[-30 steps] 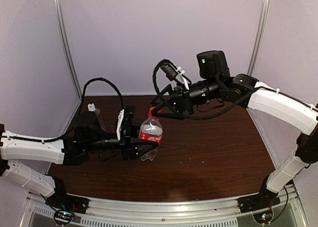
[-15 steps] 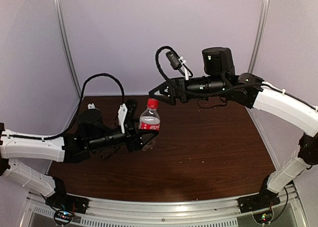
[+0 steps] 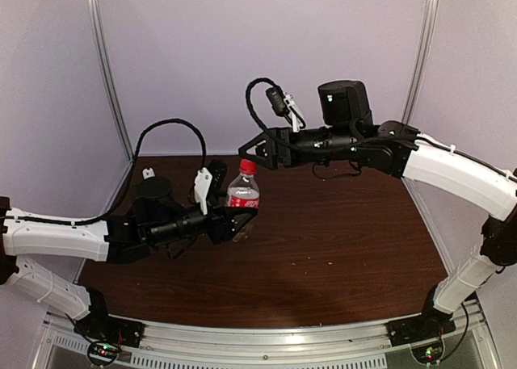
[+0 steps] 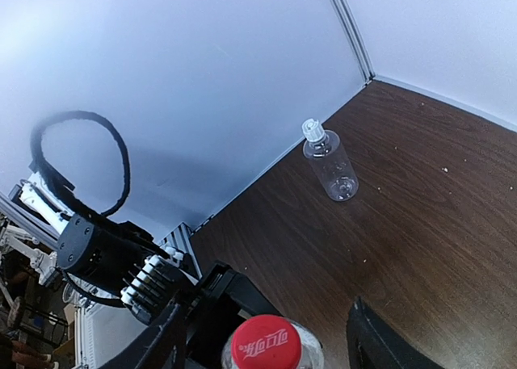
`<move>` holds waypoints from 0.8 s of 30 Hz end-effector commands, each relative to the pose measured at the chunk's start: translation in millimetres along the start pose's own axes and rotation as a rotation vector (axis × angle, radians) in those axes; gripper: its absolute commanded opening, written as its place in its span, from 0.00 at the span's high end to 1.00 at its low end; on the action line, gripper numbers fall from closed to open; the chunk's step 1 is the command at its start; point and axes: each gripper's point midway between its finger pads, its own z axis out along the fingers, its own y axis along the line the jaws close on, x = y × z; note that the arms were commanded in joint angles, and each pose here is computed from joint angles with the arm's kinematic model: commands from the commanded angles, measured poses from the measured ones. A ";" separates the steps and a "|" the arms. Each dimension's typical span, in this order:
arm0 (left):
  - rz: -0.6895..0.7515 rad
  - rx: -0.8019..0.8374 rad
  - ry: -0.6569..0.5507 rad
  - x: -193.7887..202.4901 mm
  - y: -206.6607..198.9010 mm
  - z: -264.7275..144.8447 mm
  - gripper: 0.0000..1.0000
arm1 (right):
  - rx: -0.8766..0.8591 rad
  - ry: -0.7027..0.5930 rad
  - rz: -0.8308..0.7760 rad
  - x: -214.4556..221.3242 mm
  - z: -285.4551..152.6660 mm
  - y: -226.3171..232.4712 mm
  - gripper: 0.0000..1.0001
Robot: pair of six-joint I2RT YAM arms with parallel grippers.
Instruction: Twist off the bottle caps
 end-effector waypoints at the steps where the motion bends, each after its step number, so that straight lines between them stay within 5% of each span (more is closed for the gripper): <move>1: 0.016 -0.029 -0.061 -21.4 2.1 2.4 0.64 | -0.026 -0.015 -0.001 -3.8 6.2 6.1 0.34; 24: 0.025 -0.046 -0.062 -21.3 5.0 -0.5 0.64 | -0.060 0.038 0.017 15.8 21.4 2.7 0.54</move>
